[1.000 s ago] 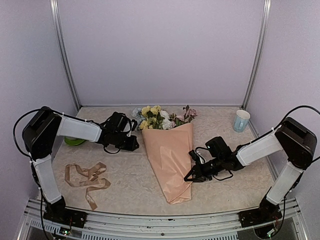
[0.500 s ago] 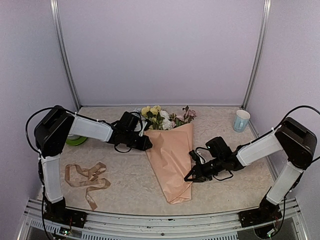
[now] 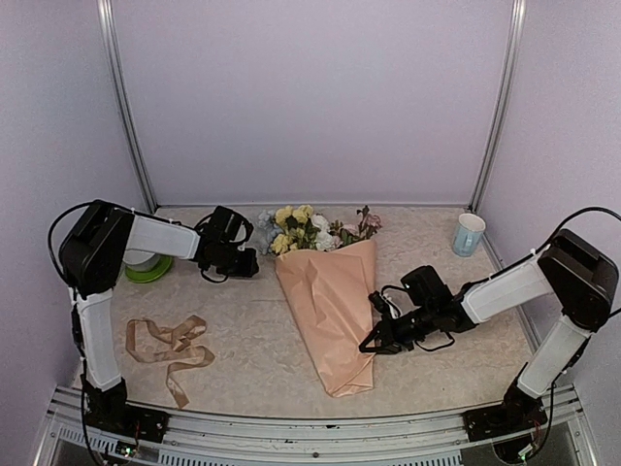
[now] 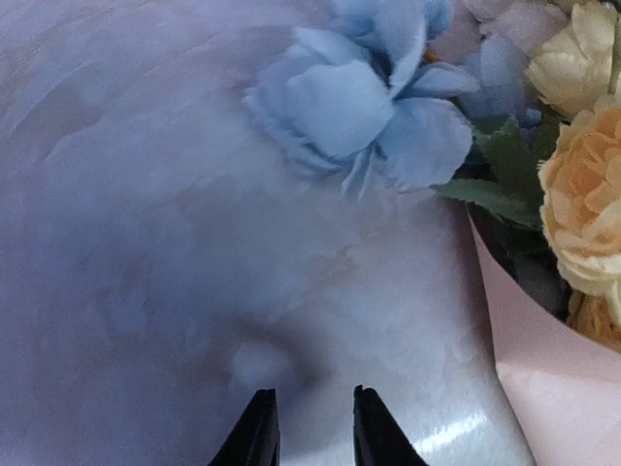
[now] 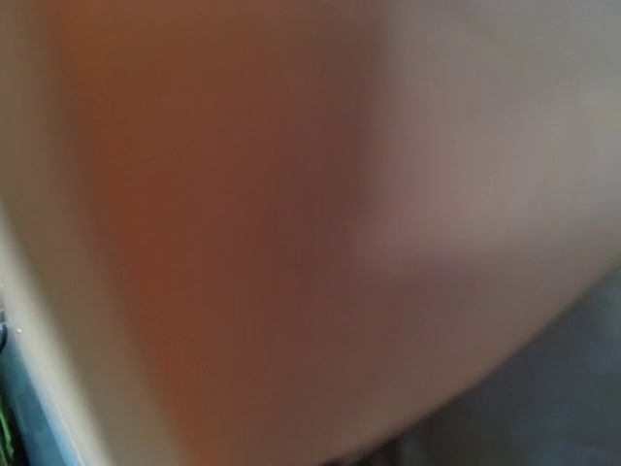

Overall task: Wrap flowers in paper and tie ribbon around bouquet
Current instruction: Press the fold line on the folded wrapping paper, then pick up the ribbon from the corner of the board.

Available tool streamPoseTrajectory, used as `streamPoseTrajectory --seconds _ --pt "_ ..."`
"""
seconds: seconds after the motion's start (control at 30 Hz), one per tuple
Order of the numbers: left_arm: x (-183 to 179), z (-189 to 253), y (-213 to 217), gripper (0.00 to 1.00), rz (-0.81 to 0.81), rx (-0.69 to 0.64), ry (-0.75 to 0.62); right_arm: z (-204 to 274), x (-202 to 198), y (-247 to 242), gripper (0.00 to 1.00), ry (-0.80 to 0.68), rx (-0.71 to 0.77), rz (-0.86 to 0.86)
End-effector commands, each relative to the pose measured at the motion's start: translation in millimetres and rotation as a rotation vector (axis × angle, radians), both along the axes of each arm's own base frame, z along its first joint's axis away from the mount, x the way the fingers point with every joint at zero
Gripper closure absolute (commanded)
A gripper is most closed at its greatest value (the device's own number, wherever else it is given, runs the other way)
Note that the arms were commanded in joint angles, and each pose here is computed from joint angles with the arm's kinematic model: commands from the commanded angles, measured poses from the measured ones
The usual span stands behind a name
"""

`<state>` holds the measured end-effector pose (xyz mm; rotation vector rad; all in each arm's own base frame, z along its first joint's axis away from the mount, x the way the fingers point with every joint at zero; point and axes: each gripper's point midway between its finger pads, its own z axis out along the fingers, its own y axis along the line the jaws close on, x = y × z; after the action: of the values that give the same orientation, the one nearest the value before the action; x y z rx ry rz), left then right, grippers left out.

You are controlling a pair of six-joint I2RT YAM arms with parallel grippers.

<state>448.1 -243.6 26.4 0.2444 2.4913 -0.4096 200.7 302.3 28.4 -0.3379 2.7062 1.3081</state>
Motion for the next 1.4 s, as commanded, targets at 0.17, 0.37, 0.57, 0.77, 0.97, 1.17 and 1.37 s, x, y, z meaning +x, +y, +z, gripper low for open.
streamPoseTrajectory --seconds 0.17,0.37,0.57,0.77,0.97,1.17,1.37 --pt "-116 82 16 0.53 -0.026 0.111 0.031 12 6 2 1.0 -0.041 -0.027 0.012" --pt "-234 52 28 0.36 -0.053 0.214 0.27 12 4 2 1.0 -0.044 -0.03 0.035" --pt "-271 36 68 0.33 0.052 0.237 0.343 12 4 4 1.0 -0.049 -0.032 0.055" --pt "-280 10 78 0.32 0.059 0.288 0.378 13 4 3 1.0 -0.056 -0.034 0.058" --pt "-278 -1 66 0.37 0.022 0.287 0.388 12 2 0 1.0 -0.059 -0.043 0.048" --pt "-281 -16 52 0.85 -0.038 0.262 0.42 14 3 1 1.0 -0.062 -0.033 0.052" --pt "-240 49 -24 1.0 -0.2 0.195 0.104 20 10 5 1.0 -0.089 -0.046 0.061"
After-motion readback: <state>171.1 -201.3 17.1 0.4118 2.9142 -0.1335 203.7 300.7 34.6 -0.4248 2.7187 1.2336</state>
